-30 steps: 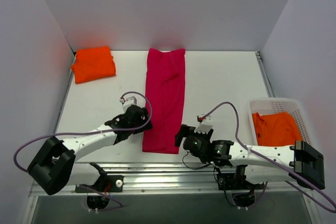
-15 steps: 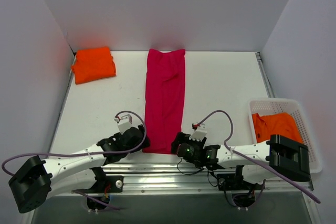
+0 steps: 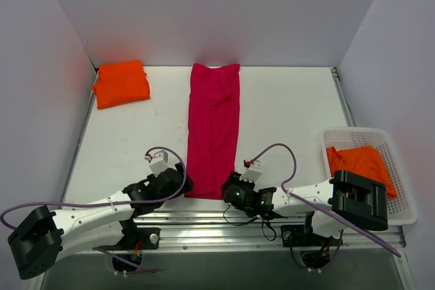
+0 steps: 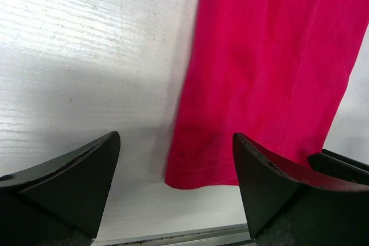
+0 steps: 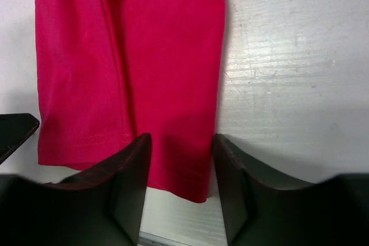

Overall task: Fold and stack the t-shirts
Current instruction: Fold the tshirt

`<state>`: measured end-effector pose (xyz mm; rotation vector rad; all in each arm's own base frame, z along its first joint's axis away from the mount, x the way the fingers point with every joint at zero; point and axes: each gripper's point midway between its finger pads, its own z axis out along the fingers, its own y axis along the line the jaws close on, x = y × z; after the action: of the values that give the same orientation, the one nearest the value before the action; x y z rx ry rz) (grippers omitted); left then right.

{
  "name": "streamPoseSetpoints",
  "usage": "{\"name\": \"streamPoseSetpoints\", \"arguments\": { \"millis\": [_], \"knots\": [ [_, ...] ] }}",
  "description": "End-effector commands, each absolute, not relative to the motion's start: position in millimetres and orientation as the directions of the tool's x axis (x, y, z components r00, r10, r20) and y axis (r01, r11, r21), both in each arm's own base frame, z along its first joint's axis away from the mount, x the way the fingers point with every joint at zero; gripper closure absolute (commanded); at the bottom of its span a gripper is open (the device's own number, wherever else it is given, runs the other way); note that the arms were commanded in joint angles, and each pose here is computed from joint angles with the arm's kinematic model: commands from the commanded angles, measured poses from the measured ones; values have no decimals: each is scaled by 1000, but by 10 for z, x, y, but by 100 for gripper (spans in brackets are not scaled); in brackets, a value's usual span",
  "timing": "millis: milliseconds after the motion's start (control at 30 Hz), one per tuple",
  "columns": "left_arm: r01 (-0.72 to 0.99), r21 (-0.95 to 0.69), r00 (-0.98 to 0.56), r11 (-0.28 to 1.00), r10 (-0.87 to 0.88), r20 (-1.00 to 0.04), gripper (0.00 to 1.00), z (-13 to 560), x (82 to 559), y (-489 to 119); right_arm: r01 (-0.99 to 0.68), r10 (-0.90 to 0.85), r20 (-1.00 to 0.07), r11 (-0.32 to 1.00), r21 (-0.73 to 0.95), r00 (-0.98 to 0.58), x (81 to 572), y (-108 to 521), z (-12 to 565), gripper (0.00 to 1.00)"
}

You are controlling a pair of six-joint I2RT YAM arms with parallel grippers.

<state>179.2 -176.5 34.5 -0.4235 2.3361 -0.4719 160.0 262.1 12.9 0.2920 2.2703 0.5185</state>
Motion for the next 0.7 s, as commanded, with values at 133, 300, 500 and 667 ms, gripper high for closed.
{"name": "streamPoseSetpoints", "arguments": {
  "millis": [133, 300, 500, 667],
  "knots": [
    [-148, -453, -726, 879, -408, -554, 19, 201, 1734, -1824, 63, 304, -623, 924, 378, -720, 1534, 2521, -177, 67],
    [-130, -470, -736, 873, -403, -544, 45, 187, 1736, -1915, 70, 297, -622, 929, 363, -724, 1539, 2490, -213, 94],
    [-127, -467, -734, 875, -399, -549, 98, 196, 1734, -1927, 86, 299, -632, 935, 345, -715, 1552, 2405, -182, 100],
    [-111, -469, -711, 876, -400, -579, 98, 474, 1789, -1927, 89, 282, -667, 947, 309, -690, 1596, 2289, 33, 100]
  ]
}}
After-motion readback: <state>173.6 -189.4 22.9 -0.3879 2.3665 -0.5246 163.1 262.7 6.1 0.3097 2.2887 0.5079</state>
